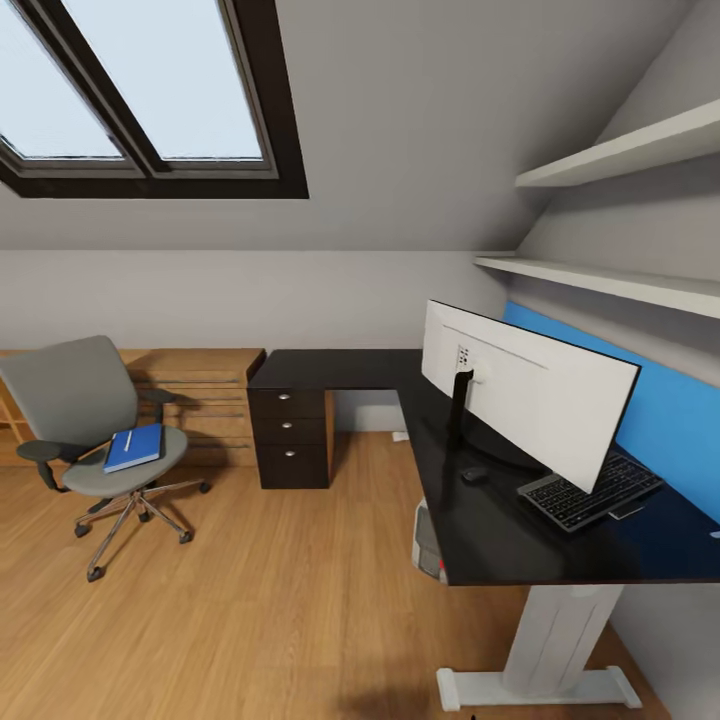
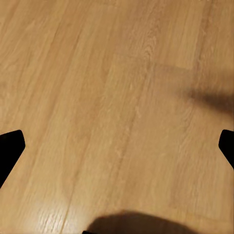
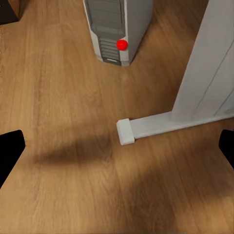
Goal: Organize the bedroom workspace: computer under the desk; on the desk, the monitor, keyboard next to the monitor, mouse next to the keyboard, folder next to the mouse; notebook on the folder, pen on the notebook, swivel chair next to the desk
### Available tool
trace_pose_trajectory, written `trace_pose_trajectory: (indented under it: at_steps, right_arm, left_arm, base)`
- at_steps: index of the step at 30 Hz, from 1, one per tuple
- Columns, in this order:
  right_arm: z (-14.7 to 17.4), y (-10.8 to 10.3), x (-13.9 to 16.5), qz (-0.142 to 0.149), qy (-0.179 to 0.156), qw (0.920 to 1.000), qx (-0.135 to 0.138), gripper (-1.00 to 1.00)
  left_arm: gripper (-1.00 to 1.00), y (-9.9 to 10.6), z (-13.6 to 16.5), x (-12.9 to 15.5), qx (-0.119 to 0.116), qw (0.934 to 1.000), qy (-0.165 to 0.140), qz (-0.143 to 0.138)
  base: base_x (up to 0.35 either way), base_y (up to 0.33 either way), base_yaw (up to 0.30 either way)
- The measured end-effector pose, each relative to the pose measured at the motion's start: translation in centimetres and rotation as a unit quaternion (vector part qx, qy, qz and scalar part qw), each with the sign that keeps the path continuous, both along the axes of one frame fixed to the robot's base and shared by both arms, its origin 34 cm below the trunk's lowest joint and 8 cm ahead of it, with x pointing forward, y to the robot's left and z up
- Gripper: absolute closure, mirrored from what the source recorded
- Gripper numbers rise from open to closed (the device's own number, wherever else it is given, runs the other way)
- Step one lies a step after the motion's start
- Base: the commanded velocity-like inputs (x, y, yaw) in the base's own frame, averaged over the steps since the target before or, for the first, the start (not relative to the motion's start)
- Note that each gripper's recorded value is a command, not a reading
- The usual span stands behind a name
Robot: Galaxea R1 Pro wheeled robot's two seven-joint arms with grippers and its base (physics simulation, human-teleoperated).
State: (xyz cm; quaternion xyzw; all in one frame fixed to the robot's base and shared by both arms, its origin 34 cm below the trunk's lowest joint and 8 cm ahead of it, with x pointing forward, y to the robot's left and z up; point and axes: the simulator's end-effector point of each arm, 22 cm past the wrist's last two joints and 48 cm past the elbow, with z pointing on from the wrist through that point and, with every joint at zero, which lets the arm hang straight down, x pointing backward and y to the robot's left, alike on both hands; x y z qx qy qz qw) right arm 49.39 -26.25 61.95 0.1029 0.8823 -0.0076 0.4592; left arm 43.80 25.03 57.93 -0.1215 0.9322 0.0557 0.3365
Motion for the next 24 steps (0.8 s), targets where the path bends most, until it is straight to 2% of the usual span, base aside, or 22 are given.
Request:
trace_pose_trajectory:
  at_steps: [17,24]
  right_arm:
    - [2.2,0.5,-0.2,0.001,-0.001,1.0000,0.003,-1.00]
    - [2.5,0.2,0.0,0.000,-0.003,1.0000,0.001,-1.00]
  left_arm:
    - [-1.00,-0.3,2.1,-0.2,-0.002,1.0000,0.002,-0.002]
    - [-1.00,0.0,2.4,-0.1,0.000,1.0000,-0.001,0.000]
  base:
    - [0.000,0.007,0.000]
    - [0.000,0.070,-0.076]
